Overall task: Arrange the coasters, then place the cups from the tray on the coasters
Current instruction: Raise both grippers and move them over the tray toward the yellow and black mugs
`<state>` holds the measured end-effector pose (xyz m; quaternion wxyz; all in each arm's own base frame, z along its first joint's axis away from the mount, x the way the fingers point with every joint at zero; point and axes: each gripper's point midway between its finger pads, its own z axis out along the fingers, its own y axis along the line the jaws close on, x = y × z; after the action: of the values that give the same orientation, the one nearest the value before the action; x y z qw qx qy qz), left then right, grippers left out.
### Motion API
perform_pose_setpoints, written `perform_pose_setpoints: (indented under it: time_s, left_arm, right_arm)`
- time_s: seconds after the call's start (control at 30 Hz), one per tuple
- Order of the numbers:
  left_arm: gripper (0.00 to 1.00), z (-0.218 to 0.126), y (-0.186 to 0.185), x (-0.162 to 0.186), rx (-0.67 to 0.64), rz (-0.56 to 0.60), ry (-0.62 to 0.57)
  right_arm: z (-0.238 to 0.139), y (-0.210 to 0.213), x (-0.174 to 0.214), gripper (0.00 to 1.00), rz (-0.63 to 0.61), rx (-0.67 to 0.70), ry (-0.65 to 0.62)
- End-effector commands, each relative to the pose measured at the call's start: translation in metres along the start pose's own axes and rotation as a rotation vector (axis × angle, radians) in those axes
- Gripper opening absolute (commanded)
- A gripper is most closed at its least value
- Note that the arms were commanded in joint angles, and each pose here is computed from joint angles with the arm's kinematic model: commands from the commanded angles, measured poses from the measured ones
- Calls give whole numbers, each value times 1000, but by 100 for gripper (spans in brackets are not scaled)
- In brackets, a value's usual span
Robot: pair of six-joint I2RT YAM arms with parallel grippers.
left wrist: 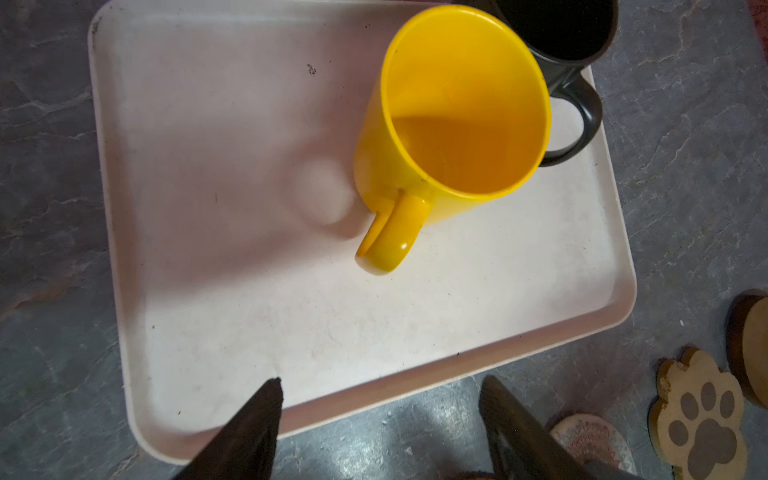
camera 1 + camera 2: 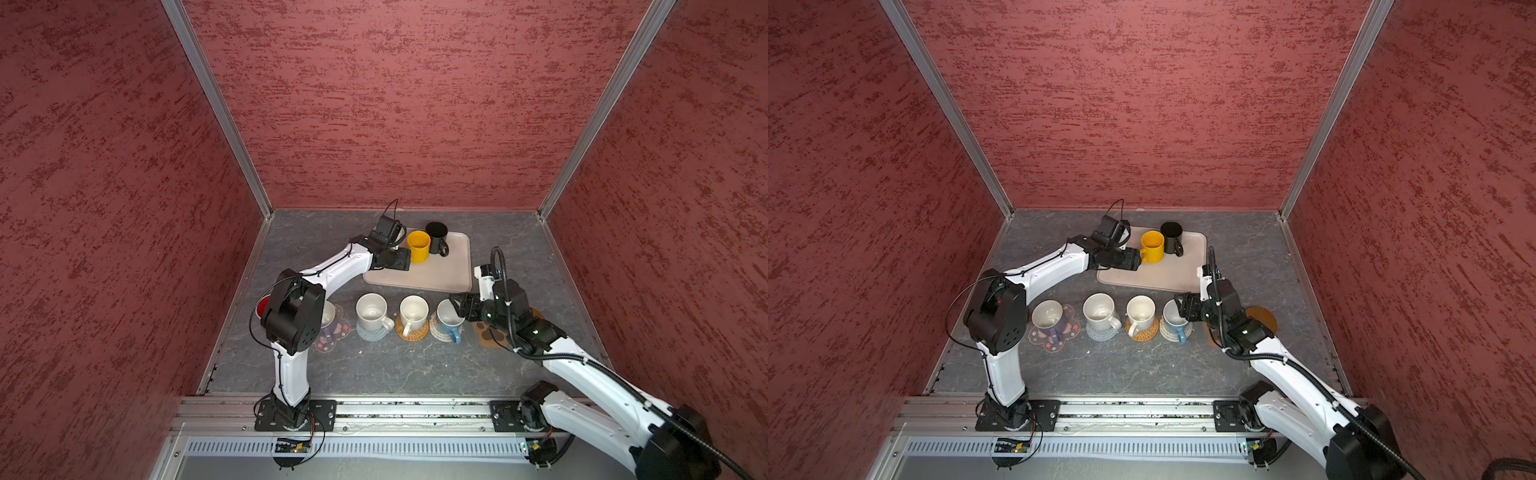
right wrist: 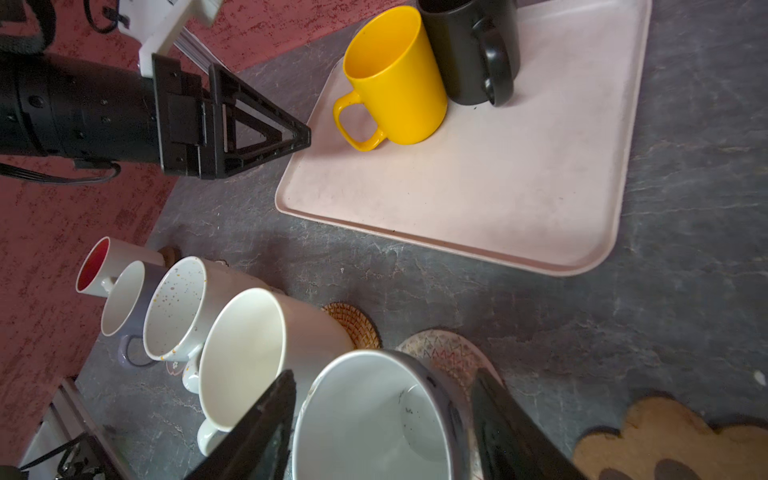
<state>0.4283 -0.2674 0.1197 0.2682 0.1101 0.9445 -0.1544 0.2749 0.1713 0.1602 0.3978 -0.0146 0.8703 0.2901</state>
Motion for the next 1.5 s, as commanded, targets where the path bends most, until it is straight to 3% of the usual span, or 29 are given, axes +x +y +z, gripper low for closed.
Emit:
perform_pose_setpoints:
  time_s: [0.0,0.7,0.9,1.07,1.3,1.47]
  left_arm:
    - [74,7,2,-6,8,25,12]
    - [65,47,5,-24,14,68,35]
    - [80,31,2,-35,24,68,1]
    - [89,8,-3,-49,37,54,-56]
    - [99,-23,-5,-50,82,-56,-140]
    - [100,-42,-4,-39,93,-95,-153]
  right_arm:
    - [-4,17,-35,68,-5,-99,-77]
    - [7,-32,-64,67,130,-39,-151]
    - [14,-41,-91,57,80,45,-198]
    - [45,-50,-108,50,39,96,-141]
    - [95,-67,-118,51,-8,153,-35]
    - [119,-76,-121,55,-47,183,27]
